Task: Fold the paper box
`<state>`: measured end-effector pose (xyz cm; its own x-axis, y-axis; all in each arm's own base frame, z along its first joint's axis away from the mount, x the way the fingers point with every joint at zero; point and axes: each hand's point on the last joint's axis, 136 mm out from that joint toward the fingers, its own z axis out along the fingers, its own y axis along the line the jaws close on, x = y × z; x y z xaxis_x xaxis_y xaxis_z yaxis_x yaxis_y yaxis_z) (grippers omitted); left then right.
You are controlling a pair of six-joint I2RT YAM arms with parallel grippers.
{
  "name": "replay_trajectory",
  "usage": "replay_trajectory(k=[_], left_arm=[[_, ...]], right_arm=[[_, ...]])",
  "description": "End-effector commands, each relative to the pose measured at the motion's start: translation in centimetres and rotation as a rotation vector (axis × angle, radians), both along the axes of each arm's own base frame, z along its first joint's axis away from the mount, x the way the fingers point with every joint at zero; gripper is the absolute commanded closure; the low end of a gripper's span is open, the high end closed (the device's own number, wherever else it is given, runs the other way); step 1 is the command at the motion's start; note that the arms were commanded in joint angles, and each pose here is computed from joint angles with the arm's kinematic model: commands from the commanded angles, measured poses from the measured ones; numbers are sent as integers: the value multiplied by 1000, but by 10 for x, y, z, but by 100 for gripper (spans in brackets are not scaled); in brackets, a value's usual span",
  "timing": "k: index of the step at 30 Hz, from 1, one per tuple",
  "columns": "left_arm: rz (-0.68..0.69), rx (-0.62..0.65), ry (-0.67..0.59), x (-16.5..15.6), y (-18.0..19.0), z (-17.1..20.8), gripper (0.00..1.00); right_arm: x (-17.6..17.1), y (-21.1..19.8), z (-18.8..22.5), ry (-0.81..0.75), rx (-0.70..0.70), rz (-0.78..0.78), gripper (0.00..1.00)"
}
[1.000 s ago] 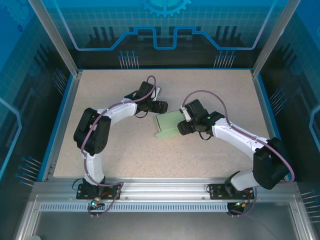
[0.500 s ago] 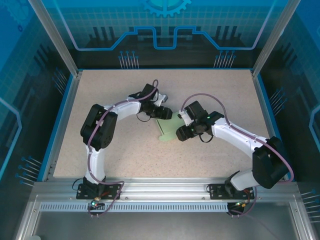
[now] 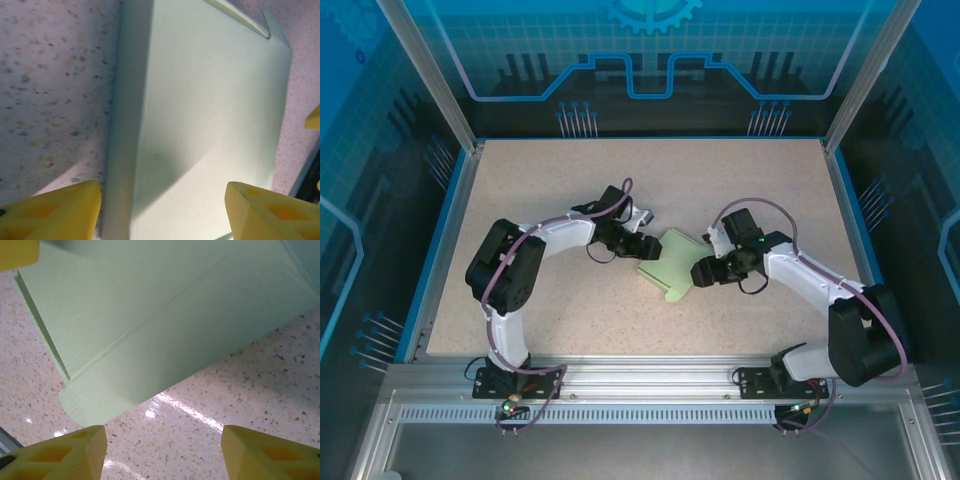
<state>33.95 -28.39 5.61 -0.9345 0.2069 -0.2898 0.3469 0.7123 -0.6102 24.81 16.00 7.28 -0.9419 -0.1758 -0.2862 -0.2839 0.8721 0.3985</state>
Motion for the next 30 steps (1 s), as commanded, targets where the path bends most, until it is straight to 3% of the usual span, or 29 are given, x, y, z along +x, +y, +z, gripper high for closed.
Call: replay_trajectory(k=[1, 7, 22, 30], left_arm=[[34, 21, -57, 14, 2, 16, 32], [14, 16, -22, 17, -6, 10, 40], [0, 44, 47, 18, -9, -9, 57], [22, 57, 79, 7, 0, -23, 66]], right_arm=[[1, 9, 1, 24, 120, -48, 37], [13, 21, -12, 53, 232, -104, 42], [31, 30, -31, 72, 367, -182, 73], [47, 41, -10, 6, 472, -167, 89]])
